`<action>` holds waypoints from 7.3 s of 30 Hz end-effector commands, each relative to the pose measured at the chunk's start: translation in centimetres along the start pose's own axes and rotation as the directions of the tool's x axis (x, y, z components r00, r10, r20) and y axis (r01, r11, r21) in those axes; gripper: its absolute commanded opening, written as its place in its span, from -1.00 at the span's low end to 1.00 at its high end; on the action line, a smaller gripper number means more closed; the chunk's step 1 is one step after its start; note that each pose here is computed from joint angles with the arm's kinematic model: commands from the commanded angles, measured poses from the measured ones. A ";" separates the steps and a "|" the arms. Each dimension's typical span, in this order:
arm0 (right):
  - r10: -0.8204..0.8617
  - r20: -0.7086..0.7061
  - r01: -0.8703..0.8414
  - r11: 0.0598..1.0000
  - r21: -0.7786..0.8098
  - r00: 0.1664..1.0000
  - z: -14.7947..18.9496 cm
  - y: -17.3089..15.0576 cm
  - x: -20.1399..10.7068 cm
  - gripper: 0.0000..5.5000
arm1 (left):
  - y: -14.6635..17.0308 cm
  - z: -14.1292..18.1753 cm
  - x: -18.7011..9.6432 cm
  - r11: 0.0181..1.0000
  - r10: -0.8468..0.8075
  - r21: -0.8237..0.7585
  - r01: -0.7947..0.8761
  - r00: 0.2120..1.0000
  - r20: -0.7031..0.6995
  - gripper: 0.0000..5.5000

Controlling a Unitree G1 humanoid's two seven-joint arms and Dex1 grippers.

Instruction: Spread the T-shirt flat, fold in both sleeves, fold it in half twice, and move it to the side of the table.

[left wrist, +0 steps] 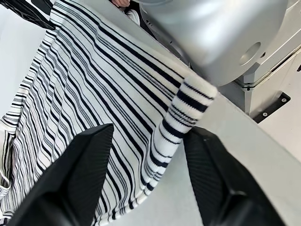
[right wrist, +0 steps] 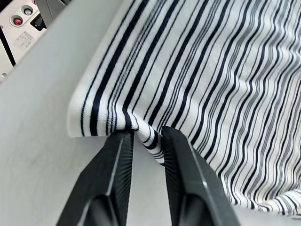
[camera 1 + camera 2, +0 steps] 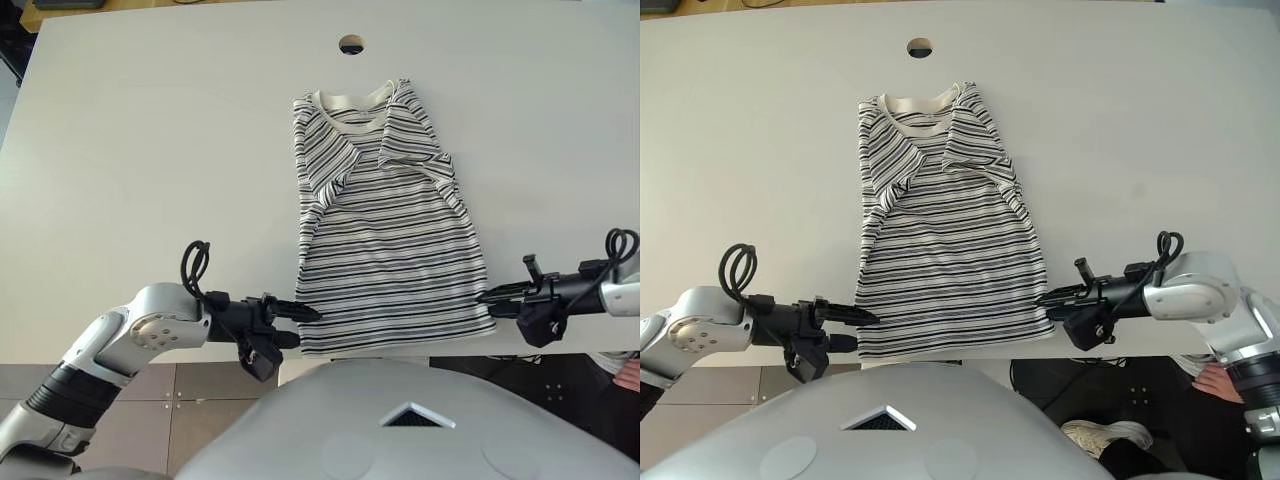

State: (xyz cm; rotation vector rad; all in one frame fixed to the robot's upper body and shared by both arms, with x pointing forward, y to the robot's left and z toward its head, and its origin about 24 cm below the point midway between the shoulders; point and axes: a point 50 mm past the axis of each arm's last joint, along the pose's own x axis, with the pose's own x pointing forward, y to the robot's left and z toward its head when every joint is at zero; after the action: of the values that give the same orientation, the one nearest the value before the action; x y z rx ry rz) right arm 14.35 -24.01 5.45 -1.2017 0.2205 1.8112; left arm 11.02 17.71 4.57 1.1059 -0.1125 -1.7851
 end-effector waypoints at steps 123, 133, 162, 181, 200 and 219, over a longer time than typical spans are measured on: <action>-0.190 -0.117 0.214 0.943 0.254 0.975 -6.3 -1.9 -2.2 0.29 | 2.1 -5.8 0.8 0.983 0.118 -0.138 -0.119 0.993 -0.017 0.24; -0.199 0.023 0.192 0.966 0.175 0.980 -4.5 -1.9 2.5 0.29 | 2.8 -5.2 2.3 0.969 0.211 -0.142 -0.202 0.976 0.048 0.24; -0.269 0.142 0.255 0.961 0.107 0.953 -2.6 -4.7 3.9 -0.95 | 3.5 -4.7 4.0 0.968 0.216 -0.161 -0.193 0.967 0.134 -0.95; -0.309 0.438 0.039 0.850 0.526 0.844 2.1 -5.2 -0.7 -0.95 | 6.6 -0.3 -0.4 0.732 0.345 -0.681 0.023 0.849 0.400 -0.96; -0.619 0.157 0.378 0.639 0.670 0.769 -1.8 -11.2 1.2 -0.54 | 5.9 -9.9 -1.6 0.417 0.549 -0.853 -0.315 0.835 -0.041 -0.69; -0.808 0.245 0.740 0.589 0.325 0.536 2.8 -14.7 2.2 -0.43 | 9.9 -16.3 -5.2 -0.356 0.607 -0.794 -0.493 0.524 -0.597 -0.43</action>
State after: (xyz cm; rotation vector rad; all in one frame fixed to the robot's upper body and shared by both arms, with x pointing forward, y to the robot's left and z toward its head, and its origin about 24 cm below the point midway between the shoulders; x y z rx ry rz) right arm 25.98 -14.67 10.57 -0.5546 -0.2667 0.9695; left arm 29.55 23.63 2.87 -0.2547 0.4998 -0.4613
